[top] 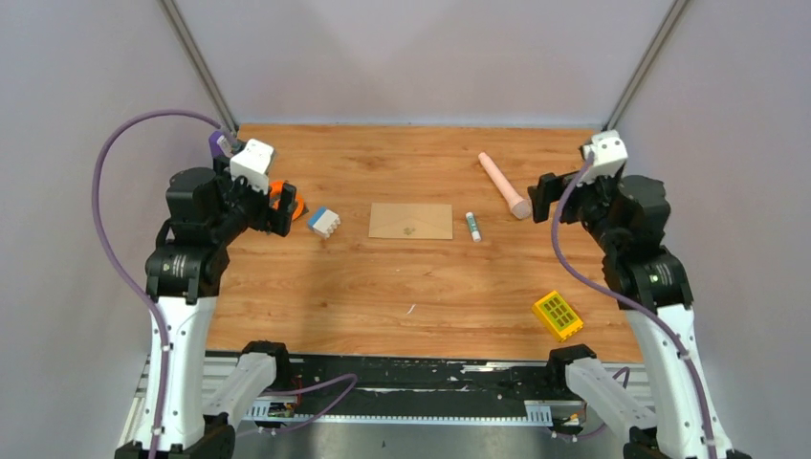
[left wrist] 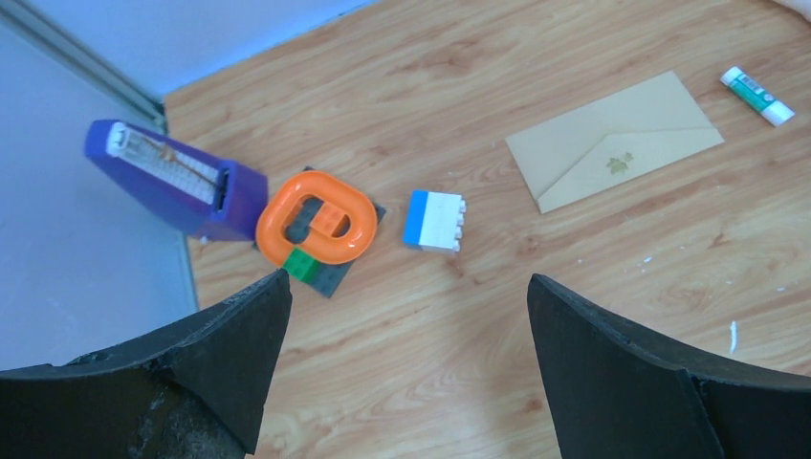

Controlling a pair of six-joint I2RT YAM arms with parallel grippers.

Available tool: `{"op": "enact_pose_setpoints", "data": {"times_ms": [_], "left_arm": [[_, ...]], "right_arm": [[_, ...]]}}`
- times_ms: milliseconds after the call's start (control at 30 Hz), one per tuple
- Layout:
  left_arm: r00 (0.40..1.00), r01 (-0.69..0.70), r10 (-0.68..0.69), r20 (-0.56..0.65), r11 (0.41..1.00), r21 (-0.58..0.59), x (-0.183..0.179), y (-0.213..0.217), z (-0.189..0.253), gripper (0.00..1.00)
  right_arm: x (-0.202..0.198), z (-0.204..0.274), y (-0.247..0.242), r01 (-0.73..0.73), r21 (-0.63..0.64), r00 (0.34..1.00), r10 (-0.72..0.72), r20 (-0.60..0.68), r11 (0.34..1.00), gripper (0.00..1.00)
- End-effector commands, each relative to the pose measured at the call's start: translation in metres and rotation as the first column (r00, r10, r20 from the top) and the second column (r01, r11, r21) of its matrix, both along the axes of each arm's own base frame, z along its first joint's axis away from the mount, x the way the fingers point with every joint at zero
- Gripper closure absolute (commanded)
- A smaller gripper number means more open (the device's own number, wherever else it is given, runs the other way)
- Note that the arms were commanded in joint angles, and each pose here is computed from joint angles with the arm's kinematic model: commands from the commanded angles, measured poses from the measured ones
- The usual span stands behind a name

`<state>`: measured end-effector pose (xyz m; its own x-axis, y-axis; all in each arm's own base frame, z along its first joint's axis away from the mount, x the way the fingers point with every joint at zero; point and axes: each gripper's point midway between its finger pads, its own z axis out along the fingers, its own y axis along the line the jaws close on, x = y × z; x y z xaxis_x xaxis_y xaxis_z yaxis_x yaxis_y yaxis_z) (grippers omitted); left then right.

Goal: Place the letter into the envelope and seal it
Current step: Reset both arms

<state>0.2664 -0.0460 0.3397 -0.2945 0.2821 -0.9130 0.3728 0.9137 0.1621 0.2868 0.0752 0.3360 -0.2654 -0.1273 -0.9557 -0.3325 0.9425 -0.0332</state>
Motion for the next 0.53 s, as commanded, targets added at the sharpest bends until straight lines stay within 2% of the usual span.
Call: {"op": "enact_pose_setpoints", "data": {"times_ms": [0, 133, 333, 500], "left_arm": [[0.997, -0.078, 0.077, 0.031, 0.996, 0.049, -0.018, 0.019, 0.004, 0.00], [0.993, -0.105, 0.103, 0.053, 0.994, 0.037, -0.021, 0.024, 0.001, 0.00], [0.976, -0.199, 0.196, 0.098, 0.980, 0.024, -0.024, 0.042, 0.003, 0.00], [0.974, -0.195, 0.192, 0.122, 0.981, 0.010, -0.030, 0.042, 0.008, 0.00]], "right_arm": [[-0.003, 0.045, -0.045, 0.241, 0.030, 0.949, -0.242, 0.200, 0.970, 0.00], [-0.014, 0.033, -0.038, 0.178, 0.010, 0.961, -0.176, 0.214, 0.984, 0.00], [-0.020, 0.031, -0.050, 0.225, 0.015, 0.946, -0.222, 0.234, 0.974, 0.00], [-0.019, 0.035, -0.049, 0.220, 0.038, 0.943, -0.222, 0.246, 0.975, 0.00]]}}
